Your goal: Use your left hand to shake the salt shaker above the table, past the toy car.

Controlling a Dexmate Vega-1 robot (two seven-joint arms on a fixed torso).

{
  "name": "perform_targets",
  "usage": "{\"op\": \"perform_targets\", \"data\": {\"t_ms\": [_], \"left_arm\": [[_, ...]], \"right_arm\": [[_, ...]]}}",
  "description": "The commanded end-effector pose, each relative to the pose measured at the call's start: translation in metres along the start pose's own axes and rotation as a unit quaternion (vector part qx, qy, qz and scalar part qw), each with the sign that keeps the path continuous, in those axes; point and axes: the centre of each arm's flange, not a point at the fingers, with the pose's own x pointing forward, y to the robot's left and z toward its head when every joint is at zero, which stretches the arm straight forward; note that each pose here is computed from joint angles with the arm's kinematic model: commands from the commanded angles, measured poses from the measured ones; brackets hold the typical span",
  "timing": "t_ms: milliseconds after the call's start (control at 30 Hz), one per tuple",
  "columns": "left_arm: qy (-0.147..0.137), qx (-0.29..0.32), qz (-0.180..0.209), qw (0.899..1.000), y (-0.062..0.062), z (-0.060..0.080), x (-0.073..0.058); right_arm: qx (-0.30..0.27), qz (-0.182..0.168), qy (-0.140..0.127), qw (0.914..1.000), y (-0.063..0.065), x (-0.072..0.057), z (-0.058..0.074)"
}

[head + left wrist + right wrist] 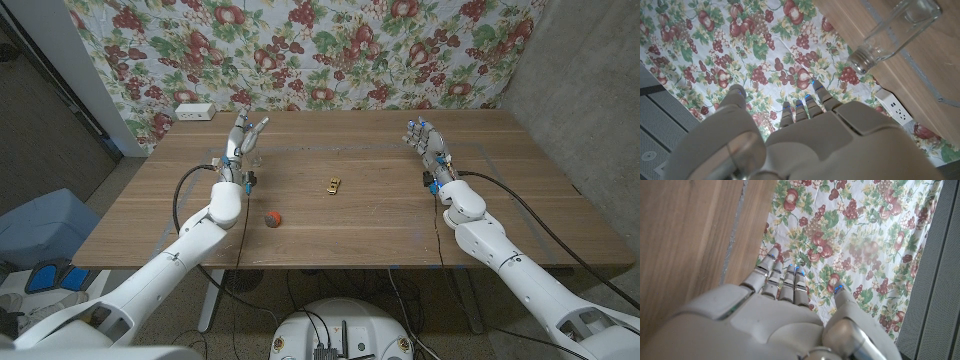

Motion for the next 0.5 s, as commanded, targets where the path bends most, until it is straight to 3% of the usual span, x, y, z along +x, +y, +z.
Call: {"op": "perform_targets", "data": {"t_ms": [33,500], "left_arm": [[-0.028,-0.057,-0.048,0.997,0.007,0.008,-0.004],[-0.052,-0.131,-0.115,0.983,0.020,0.007,-0.005]], "right_arm": [[-0.002,0.003,-0.012,0.9999,0.003,0.001,0.005],[-0.030,-0.006,-0.031,0.9990,0.014,-0.005,0.019]]}}
